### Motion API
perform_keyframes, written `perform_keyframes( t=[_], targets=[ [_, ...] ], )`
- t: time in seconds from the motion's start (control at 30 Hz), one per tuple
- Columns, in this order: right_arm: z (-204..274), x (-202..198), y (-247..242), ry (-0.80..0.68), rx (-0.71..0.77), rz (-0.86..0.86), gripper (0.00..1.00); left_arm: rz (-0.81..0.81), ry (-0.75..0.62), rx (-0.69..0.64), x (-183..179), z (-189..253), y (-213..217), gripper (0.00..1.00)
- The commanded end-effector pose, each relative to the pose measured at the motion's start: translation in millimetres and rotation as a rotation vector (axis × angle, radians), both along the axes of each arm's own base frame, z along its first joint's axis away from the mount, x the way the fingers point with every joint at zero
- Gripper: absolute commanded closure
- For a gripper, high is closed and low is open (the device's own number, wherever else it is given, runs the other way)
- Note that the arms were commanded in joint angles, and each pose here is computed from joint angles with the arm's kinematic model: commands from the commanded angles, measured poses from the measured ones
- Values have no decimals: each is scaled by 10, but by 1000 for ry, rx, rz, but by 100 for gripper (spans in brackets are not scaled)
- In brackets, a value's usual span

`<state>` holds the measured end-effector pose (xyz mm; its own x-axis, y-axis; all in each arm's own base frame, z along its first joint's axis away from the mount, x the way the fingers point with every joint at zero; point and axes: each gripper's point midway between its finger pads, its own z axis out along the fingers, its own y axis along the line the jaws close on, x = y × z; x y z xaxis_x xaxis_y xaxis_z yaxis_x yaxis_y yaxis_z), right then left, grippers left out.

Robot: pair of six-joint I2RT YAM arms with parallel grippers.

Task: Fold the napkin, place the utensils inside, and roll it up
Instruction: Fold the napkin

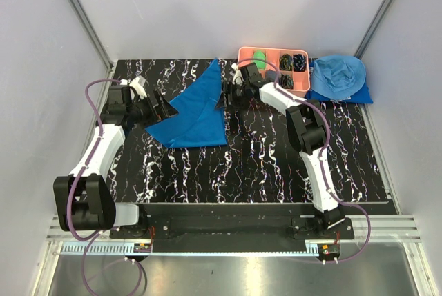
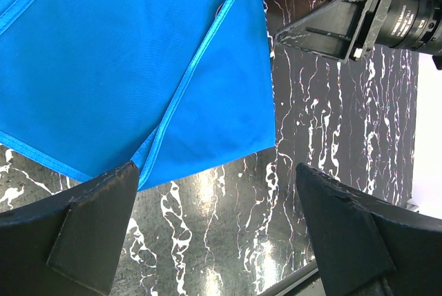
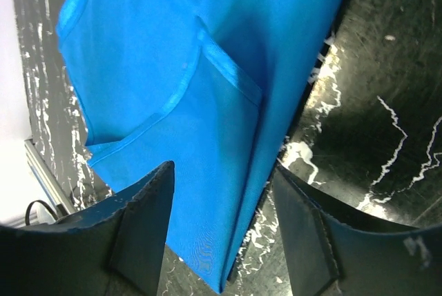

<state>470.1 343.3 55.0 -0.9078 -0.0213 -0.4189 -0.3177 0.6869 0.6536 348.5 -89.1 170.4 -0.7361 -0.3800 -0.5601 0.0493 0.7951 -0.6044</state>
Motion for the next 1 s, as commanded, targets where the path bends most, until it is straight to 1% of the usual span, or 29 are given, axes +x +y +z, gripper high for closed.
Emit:
perform_keyframes(
  t=[0.0, 0.17, 0.3, 0.53, 0.77, 0.97],
  targets=[
    [-98, -77, -63, 26, -7, 14, 34, -18, -46, -20, 54, 68, -24, 1],
    [-121, -96, -126, 7, -39, 1, 35, -21, -49, -24, 56, 83, -36, 1],
    [-186, -111, -115, 22, -39, 2, 37, -21, -44, -30, 52, 72, -39, 1],
    [-371, -115, -95, 43, -62, -15, 45, -27, -51, -34, 47, 96, -53, 1],
    [-428, -127, -74, 59, -60, -21, 57, -30, -61, -40, 41, 124, -60, 1],
    [-424, -159, -8, 62, -50, -11, 61, -32, -62, -45, 35, 134, -67, 1]
  ],
)
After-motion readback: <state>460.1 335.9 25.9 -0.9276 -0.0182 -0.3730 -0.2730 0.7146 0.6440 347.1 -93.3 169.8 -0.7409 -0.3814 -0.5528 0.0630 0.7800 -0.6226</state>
